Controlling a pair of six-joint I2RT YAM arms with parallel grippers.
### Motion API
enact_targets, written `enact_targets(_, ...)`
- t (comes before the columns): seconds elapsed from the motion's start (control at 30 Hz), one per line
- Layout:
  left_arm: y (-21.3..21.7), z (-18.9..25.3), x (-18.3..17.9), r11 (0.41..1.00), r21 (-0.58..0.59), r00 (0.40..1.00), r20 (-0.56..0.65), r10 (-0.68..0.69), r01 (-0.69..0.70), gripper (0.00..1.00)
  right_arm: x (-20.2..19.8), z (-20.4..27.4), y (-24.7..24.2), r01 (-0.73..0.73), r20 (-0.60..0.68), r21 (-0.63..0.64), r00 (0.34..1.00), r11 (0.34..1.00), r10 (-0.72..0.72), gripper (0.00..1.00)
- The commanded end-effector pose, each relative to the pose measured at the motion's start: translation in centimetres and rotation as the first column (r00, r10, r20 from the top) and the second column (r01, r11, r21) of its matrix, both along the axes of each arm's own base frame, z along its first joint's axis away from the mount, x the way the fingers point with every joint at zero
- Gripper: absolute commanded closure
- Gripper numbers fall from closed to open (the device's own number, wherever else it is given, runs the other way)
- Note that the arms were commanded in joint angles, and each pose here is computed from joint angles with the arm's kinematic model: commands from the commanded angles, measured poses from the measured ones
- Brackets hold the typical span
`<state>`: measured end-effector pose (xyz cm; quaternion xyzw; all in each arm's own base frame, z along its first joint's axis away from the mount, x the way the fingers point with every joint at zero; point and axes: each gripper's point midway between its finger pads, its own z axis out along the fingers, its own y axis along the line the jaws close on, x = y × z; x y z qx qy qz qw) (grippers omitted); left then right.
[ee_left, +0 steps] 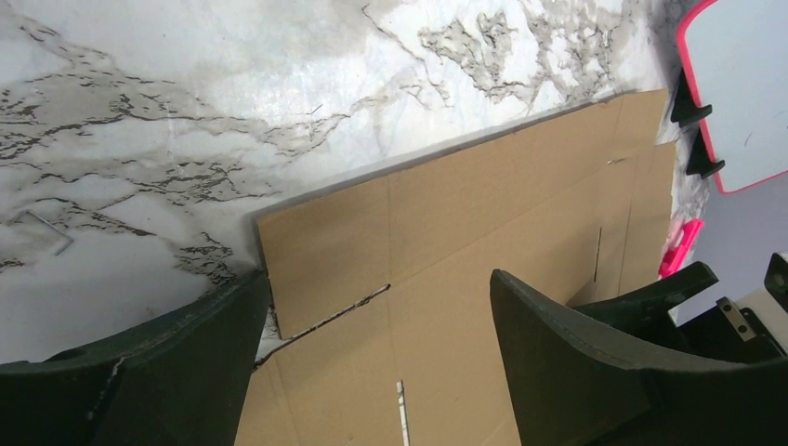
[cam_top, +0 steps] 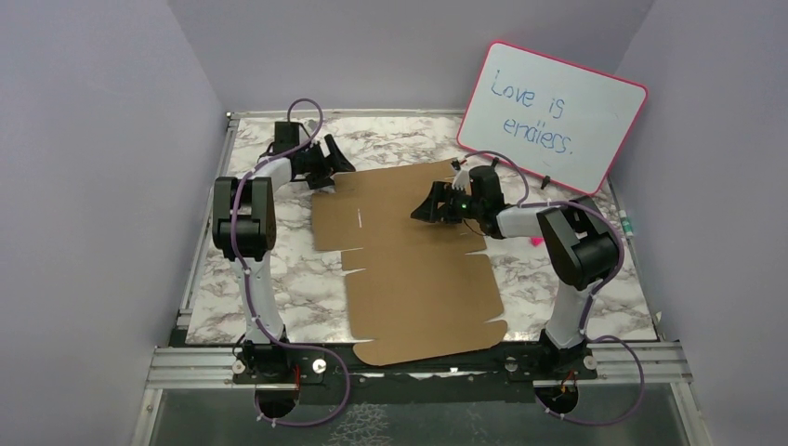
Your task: Fold the paper box
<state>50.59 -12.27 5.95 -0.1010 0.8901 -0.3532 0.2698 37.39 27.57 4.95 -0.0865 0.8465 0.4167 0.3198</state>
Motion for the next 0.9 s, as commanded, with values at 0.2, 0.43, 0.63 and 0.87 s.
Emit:
enact_targets(0.2,-1.1,3.0,-0.6,0.996,-0.089,0.999,0.05,-0.008,0.012,0.16,-1.9,-2.0,0.2,-0.014,-0.063,-0.037,0.998,0.999,0.012,0.13)
enact_targets(0.43,-1.6,4.6,-1.2,0.995,-0.096,0.997,0.078,-0.02,0.027,0.16,-1.9,-2.0,0.2,-0.013,-0.063,-0.04,0.998,0.999,0.011,0.13)
enact_targets(0.63,-2.0,6.0,-1.1,0.997,-0.076,0.993,0.117,-0.016,0.025,0.18,-1.9,-2.1,0.3,-0.011,-0.066,-0.04,0.998,0.999,0.008,0.13)
enact_targets(0.87,-3.9,6.2,-1.0,0.996,-0.071,0.992,0.12,-0.046,0.055,0.19,-2.0,-2.4,0.4,-0.012,-0.071,-0.041,0.997,0.999,0.009,0.13)
